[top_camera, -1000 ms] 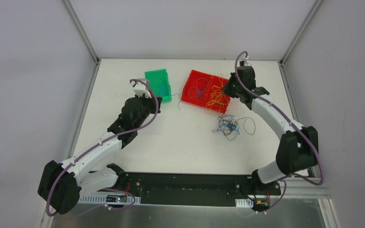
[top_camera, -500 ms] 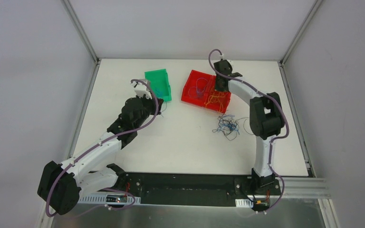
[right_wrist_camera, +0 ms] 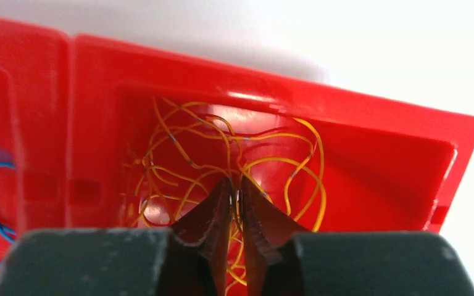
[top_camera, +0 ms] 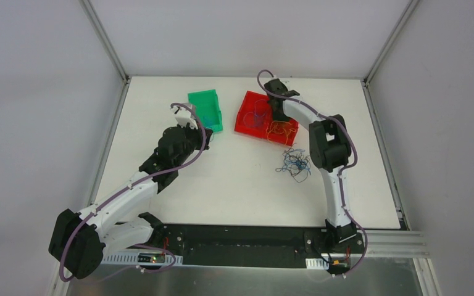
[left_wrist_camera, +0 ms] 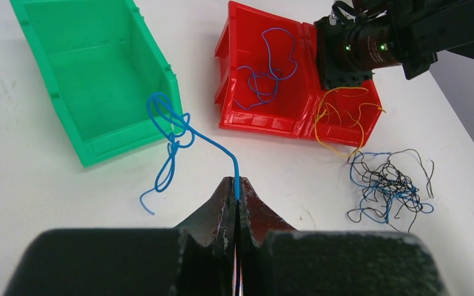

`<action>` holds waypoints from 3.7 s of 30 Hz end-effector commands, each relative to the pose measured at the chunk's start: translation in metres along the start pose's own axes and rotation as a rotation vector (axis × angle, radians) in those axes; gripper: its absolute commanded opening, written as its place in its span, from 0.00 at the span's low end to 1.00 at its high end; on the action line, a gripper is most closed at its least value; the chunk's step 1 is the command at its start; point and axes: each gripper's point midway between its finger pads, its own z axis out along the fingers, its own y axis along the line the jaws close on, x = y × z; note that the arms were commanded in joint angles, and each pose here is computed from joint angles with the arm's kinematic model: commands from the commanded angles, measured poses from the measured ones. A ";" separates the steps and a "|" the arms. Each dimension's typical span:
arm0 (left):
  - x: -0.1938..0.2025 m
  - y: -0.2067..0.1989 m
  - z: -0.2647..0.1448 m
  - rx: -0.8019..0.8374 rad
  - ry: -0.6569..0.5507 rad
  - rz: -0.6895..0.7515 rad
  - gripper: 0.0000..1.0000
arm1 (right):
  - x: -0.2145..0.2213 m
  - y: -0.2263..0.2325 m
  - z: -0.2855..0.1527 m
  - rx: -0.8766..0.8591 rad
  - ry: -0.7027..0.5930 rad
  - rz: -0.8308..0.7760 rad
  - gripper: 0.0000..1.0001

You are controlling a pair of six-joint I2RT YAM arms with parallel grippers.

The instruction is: Untangle the cables

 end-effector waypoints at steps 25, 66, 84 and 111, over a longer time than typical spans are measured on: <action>-0.019 -0.052 0.002 0.205 0.050 -0.021 0.00 | -0.067 -0.040 -0.200 -0.230 -0.312 0.162 0.82; -0.087 -0.127 0.141 0.279 0.200 0.198 0.00 | 0.039 -0.102 -0.332 -0.608 -0.687 0.477 0.87; 0.052 -0.068 0.228 0.140 0.444 0.284 0.00 | 0.039 -0.098 -0.327 -0.613 -0.672 0.472 0.87; 0.005 -0.102 0.187 0.233 0.461 0.099 0.64 | 0.070 -0.117 -0.249 -0.295 -0.496 0.606 0.86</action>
